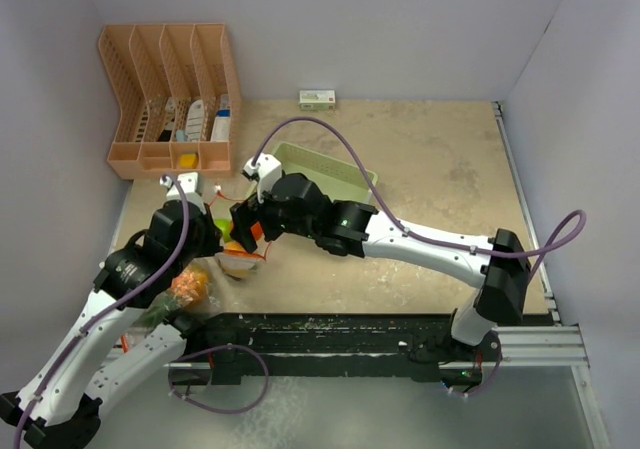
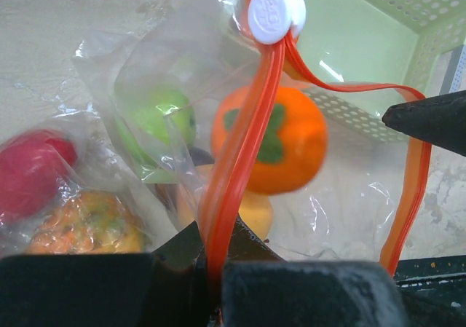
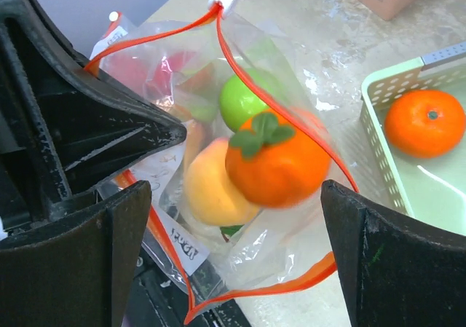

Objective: Place the food in the zip-top bag and seal the zipper
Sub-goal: Place the fake fruit in the zipper food storage bag.

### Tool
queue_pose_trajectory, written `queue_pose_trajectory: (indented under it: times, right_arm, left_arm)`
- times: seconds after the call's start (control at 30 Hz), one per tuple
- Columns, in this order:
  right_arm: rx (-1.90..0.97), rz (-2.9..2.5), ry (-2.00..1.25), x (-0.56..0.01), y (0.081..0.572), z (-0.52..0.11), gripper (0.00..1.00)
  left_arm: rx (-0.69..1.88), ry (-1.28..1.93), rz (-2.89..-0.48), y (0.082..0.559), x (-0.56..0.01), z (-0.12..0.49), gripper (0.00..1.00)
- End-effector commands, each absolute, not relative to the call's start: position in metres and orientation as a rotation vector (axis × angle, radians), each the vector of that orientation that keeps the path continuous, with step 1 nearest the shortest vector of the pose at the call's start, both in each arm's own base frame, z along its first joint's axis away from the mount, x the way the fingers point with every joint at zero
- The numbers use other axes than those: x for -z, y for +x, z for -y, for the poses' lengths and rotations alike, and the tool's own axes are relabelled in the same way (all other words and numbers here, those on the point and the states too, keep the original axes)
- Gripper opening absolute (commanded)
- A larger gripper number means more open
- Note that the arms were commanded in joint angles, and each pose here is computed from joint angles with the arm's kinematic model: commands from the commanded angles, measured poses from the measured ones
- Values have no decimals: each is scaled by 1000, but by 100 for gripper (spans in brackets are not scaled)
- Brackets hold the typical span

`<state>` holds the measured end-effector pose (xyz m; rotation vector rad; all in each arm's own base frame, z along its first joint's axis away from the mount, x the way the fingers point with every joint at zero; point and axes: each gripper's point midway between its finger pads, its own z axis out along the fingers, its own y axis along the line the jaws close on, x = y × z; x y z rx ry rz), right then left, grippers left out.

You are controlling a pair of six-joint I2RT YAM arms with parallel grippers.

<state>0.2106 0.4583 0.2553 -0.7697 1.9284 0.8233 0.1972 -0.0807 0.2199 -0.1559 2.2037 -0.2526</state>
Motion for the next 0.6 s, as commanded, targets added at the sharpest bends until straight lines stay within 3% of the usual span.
queue_pose_trajectory:
  times: [0.0,0.17,0.4,0.57]
  right_arm:
    - [-815,-1845,-724,-295,215,-448,100]
    - [-813,-1836,-616,-311,214,-419,99]
    - [-697,-1921,-302,-310,277,-361,99]
    - [-608,-1983,-188,-296,322,-345,100]
  left_arm:
    - [274,-166,-2138,205,-236,82,0]
    - [274,-160,-2145,206,-235,84,0]
    - [286,-165,-2117,204,-241,82,0]
    - [374,-237,-1956,199,-265,74,0]
